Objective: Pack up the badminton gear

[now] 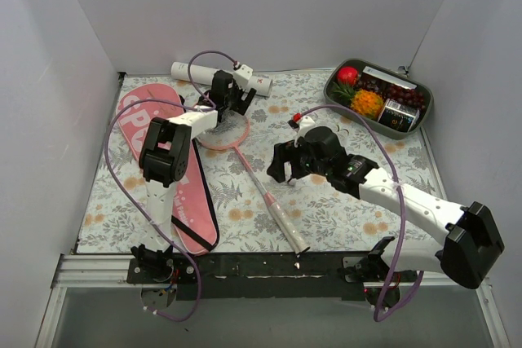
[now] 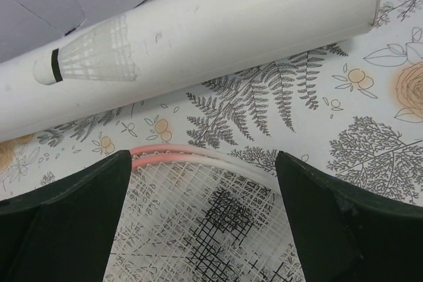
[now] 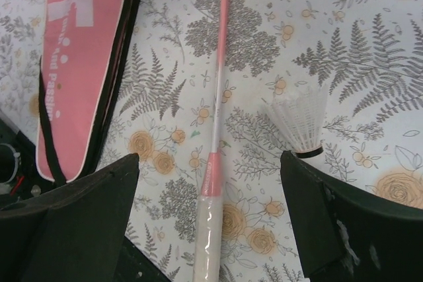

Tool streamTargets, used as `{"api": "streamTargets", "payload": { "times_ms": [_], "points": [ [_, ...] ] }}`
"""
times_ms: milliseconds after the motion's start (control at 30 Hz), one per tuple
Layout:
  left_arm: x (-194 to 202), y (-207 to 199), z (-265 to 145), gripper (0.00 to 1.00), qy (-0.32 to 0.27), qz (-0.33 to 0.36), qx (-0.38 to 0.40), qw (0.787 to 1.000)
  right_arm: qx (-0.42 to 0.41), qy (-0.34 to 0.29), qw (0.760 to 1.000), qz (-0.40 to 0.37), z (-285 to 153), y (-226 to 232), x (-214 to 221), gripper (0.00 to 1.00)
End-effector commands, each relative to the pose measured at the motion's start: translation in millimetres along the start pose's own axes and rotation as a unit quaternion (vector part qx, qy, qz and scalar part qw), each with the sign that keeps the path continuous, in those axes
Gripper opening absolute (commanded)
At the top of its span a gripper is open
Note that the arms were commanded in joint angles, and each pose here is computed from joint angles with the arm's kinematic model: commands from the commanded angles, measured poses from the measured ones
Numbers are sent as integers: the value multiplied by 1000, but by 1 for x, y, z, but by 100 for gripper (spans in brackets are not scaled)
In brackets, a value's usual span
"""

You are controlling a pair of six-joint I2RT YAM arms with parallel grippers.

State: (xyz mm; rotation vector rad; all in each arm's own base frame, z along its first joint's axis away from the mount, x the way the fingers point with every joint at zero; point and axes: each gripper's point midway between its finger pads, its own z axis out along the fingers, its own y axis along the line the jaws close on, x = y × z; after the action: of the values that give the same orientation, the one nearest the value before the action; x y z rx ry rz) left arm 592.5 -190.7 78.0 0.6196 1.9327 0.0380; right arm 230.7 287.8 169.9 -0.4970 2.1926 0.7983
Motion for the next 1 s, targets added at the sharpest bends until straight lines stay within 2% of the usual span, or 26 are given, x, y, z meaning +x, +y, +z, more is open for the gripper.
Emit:
{"api": "streamTargets", "payload": {
  "times_ms": [0, 67, 200, 267, 300, 367, 433, 467, 533, 567, 633, 667, 700, 767, 800, 900, 933, 967],
  "points": [
    [-68, 14, -37, 92, -68, 10, -1, 998, 74, -65, 995, -6, 9, -23, -41, 95],
    [-79, 16, -47, 92, -79, -10, -8, 997, 117, -50, 992, 3, 23, -49, -49, 95],
    [-87, 22, -60, 92, -87, -52, -21, 995, 123, -79, 988, 37, 42, -74, -92, 94],
    [-88, 32, -66, 92, -75, -86, -50, 992, 106, -118, 986, 53, 54, -87, -117, 92],
    [-90, 36, -70, 92, -74, -139, -63, 986, 91, -126, 986, 62, 59, -89, -123, 92],
    [-82, 38, -79, 91, -48, -179, -77, 980, 82, -136, 984, 80, 75, -107, -133, 91],
    [-89, 31, -99, 90, -47, -236, -62, 969, 43, -157, 983, 81, 88, -105, -151, 90],
    [-74, 19, -104, 89, -32, -250, -43, 967, 34, -159, 983, 84, 101, -114, -155, 90],
    [-85, 10, -130, 90, -42, -277, -17, 960, -7, -179, 981, 80, 113, -108, -168, 90],
    [-71, -1, -138, 90, -26, -279, -2, 960, -12, -172, 981, 86, 127, -116, -163, 90],
    [-62, -13, -155, 90, -18, -281, 8, 959, -42, -199, 975, 87, 134, -112, -183, 90],
    [-73, -14, -175, 90, -36, -289, 15, 957, -38, -192, 976, 96, 147, -122, -177, 90],
    [-53, -24, -180, 90, -18, -286, 21, 958, -43, -207, 973, 93, 149, -122, -192, 90],
    [-59, -27, -204, 90, -34, -297, 27, 954, -32, -213, 971, 102, 166, -136, -192, 89],
    [-46, -34, -211, 90, -25, -299, 31, 954, -31, -223, 969, 104, 169, -140, -198, 89],
    [-44, -46, -238, 90, -35, -318, 48, 946, -48, -257, 959, 110, 182, -148, -212, 88],
    [-42, -50, -243, 89, -36, -321, 55, 945, -56, -274, 953, 112, 182, -146, -229, 87],
    [-42, -52, -249, 89, -39, -326, 62, 943, -51, -265, 955, 121, 196, -158, -223, 87]
  ]
}}
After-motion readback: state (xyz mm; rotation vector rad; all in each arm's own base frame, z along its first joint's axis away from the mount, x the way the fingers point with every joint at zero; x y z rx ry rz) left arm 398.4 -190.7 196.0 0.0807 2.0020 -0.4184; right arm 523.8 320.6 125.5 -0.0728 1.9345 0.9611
